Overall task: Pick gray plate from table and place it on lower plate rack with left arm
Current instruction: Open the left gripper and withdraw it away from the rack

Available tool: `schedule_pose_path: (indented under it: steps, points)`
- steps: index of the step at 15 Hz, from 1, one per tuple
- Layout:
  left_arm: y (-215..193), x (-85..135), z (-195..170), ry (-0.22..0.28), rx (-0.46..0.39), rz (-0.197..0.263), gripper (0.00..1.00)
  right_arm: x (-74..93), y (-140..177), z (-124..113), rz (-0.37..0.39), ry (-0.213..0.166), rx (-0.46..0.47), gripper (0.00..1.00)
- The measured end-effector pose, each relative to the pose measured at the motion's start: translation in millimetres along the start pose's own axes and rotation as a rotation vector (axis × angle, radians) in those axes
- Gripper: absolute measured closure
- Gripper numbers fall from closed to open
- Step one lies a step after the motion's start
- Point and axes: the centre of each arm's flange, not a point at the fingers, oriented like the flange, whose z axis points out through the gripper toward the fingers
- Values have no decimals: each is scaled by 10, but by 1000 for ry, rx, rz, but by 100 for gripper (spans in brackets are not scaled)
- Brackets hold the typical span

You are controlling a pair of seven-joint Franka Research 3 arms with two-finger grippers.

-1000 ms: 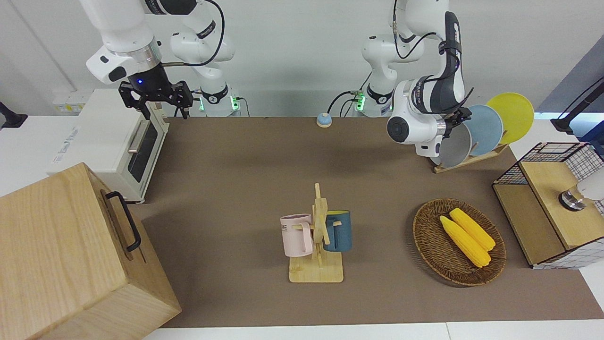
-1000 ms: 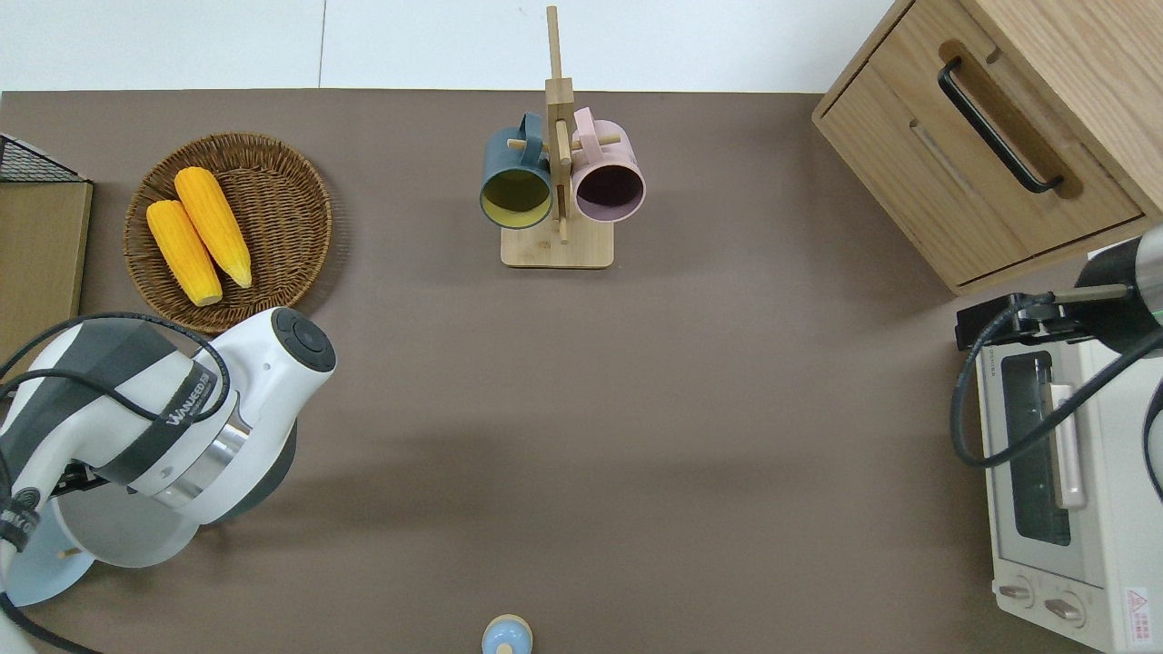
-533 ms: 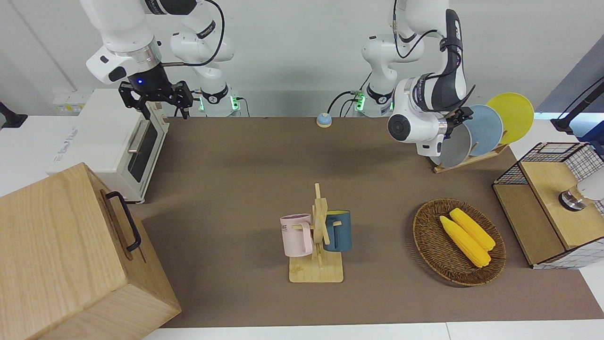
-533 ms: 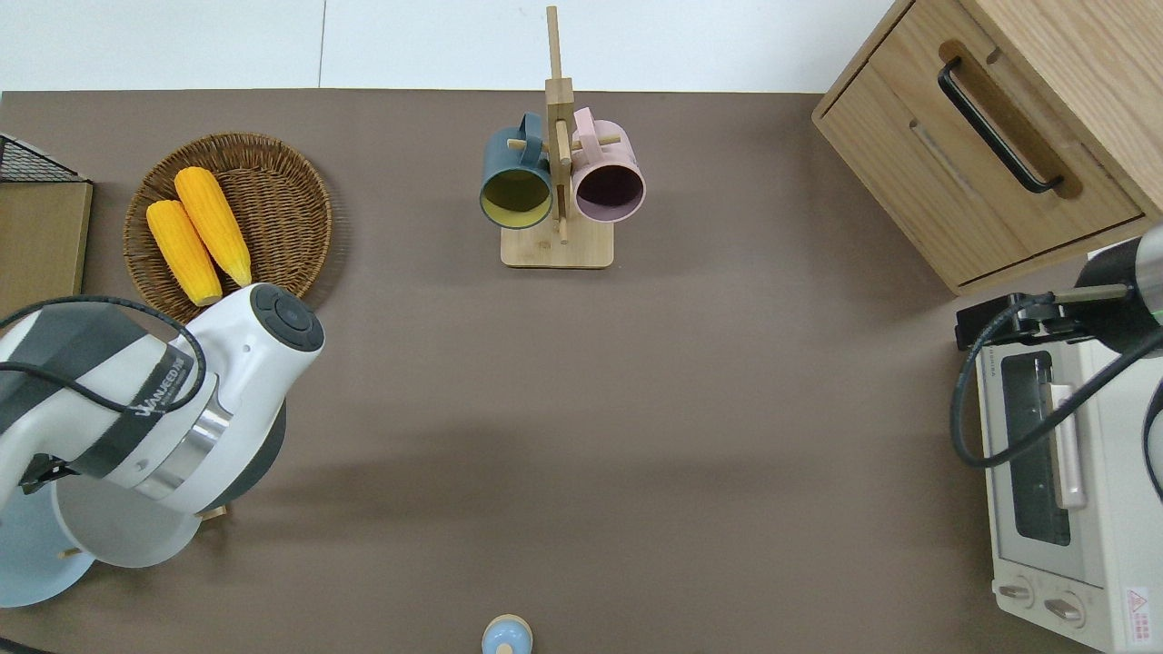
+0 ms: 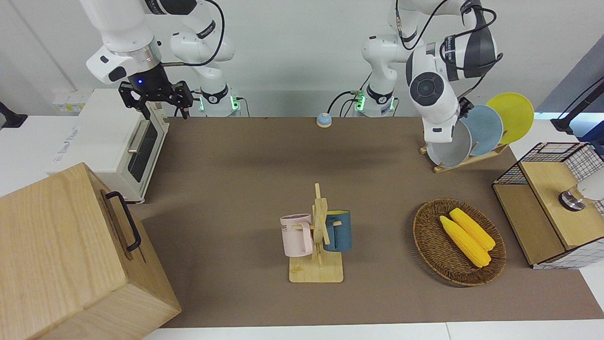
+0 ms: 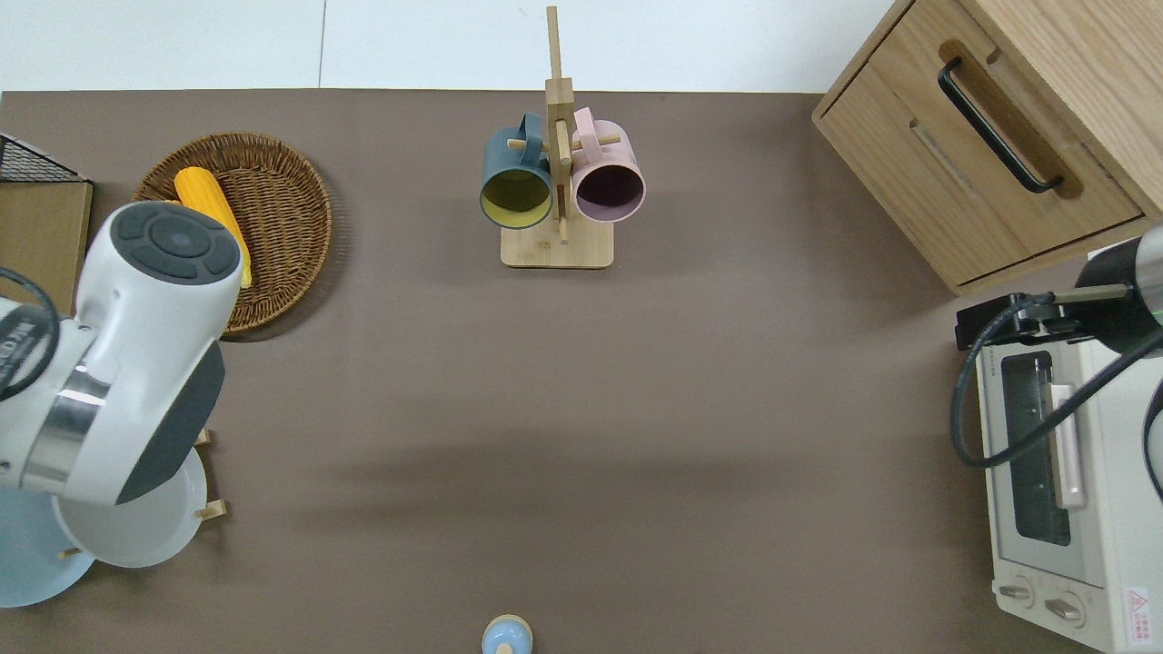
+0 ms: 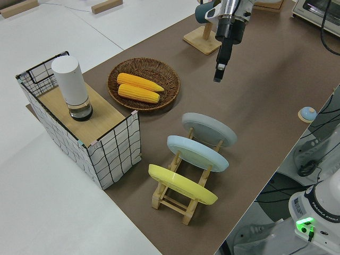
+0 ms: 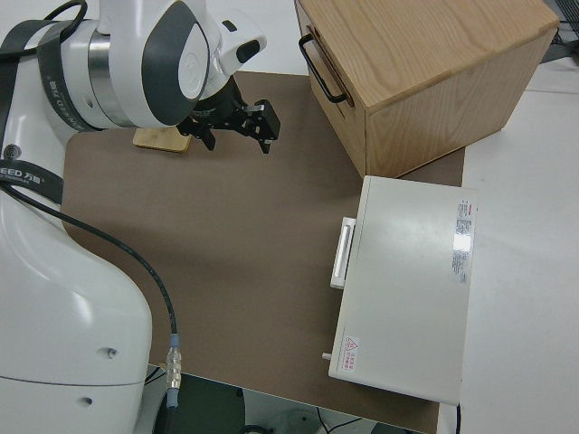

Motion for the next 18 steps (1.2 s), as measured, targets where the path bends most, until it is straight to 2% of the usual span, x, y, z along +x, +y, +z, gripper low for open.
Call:
schedule_pose_path:
  steps: [3, 8, 11, 14, 18]
  points:
    - [-208, 23, -429, 0, -171, 5, 0, 0, 0, 0, 0, 0, 0, 1]
    - [-637, 136, -823, -29, -474, 71, 0, 0, 0, 0, 0, 0, 0, 1]
    - [-888, 232, -1017, 23, -624, 98, 0, 0, 0, 0, 0, 0, 0, 1]
    - [-1055, 222, -1151, 92, -666, 124, 0, 0, 0, 0, 0, 0, 0, 1]
    - [-1202, 121, -1184, 112, -673, 132, 0, 0, 0, 0, 0, 0, 0, 1]
